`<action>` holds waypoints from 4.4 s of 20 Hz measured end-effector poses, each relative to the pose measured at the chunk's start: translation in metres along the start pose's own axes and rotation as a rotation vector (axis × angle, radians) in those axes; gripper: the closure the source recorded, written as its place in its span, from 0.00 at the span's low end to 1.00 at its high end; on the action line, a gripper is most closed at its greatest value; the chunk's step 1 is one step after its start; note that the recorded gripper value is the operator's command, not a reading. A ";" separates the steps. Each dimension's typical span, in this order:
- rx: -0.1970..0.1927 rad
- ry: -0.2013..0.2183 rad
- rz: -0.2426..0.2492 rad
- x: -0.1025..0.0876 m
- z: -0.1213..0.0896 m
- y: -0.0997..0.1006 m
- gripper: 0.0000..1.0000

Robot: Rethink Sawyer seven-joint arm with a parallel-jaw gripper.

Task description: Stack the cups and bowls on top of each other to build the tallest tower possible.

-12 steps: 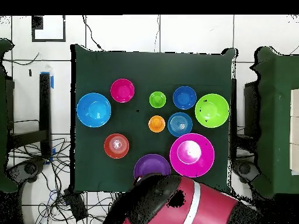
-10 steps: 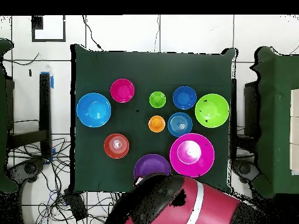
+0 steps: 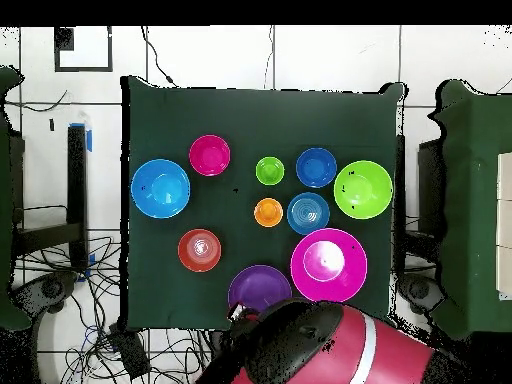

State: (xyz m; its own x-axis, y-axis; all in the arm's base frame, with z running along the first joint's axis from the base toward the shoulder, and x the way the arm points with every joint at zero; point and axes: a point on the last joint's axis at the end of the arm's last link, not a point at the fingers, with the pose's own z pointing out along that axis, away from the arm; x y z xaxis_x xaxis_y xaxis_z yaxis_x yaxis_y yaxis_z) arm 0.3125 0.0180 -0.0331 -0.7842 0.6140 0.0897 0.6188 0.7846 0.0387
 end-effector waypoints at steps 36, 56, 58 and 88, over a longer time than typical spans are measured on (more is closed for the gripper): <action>-0.019 0.048 -0.021 0.009 -0.053 0.015 0.00; -0.083 0.037 -0.089 0.015 -0.045 0.050 0.00; -0.080 0.030 -0.098 0.014 -0.044 0.052 0.00; -0.006 -0.110 -0.184 -0.020 0.011 0.044 0.00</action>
State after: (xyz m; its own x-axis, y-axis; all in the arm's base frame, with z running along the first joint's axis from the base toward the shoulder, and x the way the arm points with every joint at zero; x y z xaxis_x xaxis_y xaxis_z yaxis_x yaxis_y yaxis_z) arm 0.3546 0.0410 -0.0437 -0.8843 0.4661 -0.0290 0.4644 0.8842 0.0507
